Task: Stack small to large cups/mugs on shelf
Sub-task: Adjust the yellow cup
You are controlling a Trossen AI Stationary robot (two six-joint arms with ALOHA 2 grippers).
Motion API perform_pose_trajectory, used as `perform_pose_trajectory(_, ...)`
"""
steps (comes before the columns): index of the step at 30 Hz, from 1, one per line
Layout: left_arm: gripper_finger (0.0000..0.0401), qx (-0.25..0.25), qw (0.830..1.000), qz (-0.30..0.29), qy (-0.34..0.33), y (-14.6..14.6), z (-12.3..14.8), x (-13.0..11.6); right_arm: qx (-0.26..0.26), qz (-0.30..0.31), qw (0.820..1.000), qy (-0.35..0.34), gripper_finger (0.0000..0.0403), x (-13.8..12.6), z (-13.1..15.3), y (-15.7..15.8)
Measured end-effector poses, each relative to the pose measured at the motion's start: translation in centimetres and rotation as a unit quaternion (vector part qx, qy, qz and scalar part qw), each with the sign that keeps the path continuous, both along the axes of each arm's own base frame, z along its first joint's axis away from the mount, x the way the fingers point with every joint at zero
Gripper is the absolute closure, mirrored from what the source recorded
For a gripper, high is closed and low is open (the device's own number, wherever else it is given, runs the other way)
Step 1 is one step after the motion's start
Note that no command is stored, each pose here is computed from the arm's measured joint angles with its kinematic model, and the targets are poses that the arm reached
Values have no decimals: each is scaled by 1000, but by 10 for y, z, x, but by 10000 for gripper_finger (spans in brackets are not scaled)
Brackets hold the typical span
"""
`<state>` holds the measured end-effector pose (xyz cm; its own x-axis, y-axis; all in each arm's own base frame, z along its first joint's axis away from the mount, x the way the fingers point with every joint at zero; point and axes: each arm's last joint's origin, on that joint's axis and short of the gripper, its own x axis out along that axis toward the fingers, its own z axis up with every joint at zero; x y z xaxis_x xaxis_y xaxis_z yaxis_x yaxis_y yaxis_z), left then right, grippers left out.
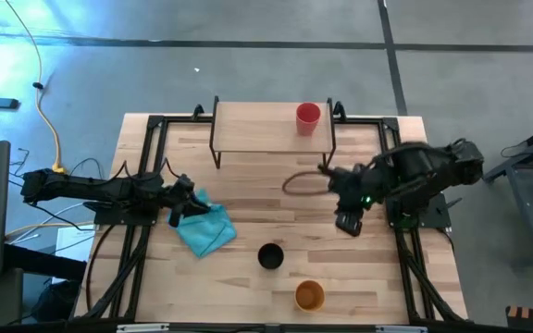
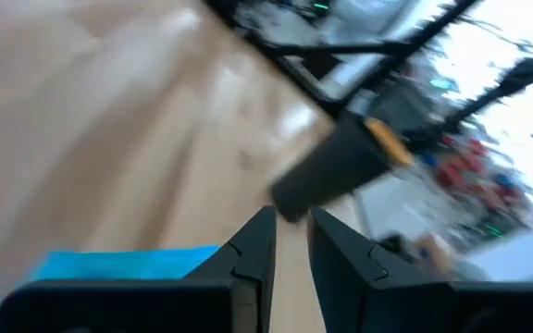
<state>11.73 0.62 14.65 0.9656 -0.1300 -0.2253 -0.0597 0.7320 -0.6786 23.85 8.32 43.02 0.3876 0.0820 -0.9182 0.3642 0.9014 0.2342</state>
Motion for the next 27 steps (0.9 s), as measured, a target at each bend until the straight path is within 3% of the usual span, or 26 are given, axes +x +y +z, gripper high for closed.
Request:
perform_pose_trajectory(7, 345, -55, 992, -105, -42, -6, 10, 0, -10, 13, 998, 62, 297, 25, -32, 43)
perform_pose_trajectory(16, 345, -95, 982, -155, -57, -9, 15, -1, -23, -18, 991, 132, 297, 42, -78, 101)
perform_pose_trajectory(22, 345, -121, 978, -160, -54, -10, 17, -1, -6, -43, 992, 118, 297, 40, -89, 131)
perform_pose_trajectory(27, 345, -128, 979, -150, -56, -9, 17, 0, -25, -59, 997, 45, 297, 40, -88, 143)
